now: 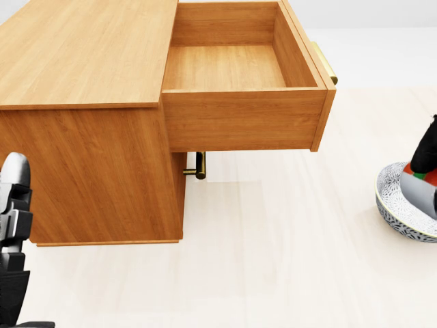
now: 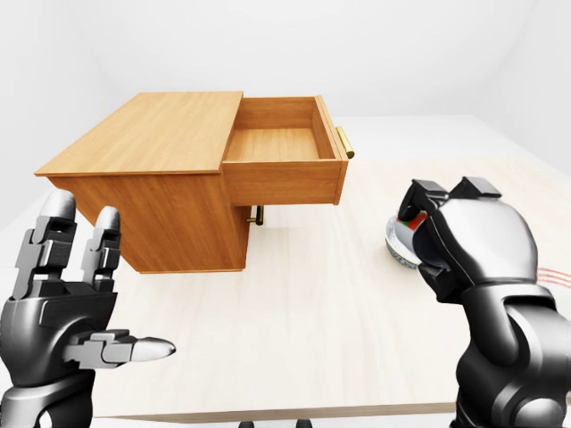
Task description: Put the ketchup in the top drawer of the cabinet.
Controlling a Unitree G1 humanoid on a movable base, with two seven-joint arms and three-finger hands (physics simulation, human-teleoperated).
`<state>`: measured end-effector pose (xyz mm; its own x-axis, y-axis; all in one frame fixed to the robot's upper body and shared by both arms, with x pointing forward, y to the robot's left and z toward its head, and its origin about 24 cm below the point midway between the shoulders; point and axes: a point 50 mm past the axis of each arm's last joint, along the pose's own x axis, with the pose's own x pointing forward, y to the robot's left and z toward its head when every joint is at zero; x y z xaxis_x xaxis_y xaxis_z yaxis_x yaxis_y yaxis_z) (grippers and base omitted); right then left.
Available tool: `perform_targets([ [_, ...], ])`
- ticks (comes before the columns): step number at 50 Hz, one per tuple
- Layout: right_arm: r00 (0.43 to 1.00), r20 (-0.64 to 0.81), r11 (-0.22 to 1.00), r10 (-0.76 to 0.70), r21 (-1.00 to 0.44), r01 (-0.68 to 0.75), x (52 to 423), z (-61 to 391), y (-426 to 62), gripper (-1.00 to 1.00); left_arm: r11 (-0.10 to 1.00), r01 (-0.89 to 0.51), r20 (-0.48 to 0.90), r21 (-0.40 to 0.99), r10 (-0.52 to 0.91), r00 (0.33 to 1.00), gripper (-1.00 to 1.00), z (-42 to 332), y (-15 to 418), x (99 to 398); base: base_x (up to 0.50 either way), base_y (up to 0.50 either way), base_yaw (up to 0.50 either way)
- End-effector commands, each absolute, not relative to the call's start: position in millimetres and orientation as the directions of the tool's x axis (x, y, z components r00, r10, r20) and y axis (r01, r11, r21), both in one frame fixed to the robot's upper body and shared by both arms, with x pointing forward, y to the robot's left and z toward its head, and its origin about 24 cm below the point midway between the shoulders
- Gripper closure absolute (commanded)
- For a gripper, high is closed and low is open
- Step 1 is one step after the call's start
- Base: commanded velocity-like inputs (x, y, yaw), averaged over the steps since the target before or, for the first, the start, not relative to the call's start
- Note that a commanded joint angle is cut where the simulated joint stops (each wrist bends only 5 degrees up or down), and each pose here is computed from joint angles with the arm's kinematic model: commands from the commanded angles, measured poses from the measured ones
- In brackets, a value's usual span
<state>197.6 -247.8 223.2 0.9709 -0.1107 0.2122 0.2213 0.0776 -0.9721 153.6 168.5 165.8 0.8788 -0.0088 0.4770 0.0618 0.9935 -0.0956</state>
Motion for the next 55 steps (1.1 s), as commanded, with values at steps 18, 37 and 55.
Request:
perform_targets([
  [18, 0.770, 0.465, -0.103, 0.437, -0.824, 0.557, 170, 268, -116, 1.00, 0.994, 0.065, 0.474, -0.093, -0.013, 0.880, -1.00, 164, 168, 153, 0.00, 0.00, 0.00],
  [37, 0.800, 0.515, 0.006, 0.309, -0.842, 0.540, 169, 265, -125, 1.00, 0.993, 0.067, 0.473, -0.093, -0.015, 0.881, -1.00, 164, 168, 152, 0.00, 0.00, 0.00],
  [55, 0.800, 0.515, 0.006, 0.309, -0.842, 0.540, 169, 265, -125, 1.00, 0.993, 0.067, 0.473, -0.093, -0.015, 0.881, -1.00, 164, 168, 152, 0.00, 0.00, 0.00],
])
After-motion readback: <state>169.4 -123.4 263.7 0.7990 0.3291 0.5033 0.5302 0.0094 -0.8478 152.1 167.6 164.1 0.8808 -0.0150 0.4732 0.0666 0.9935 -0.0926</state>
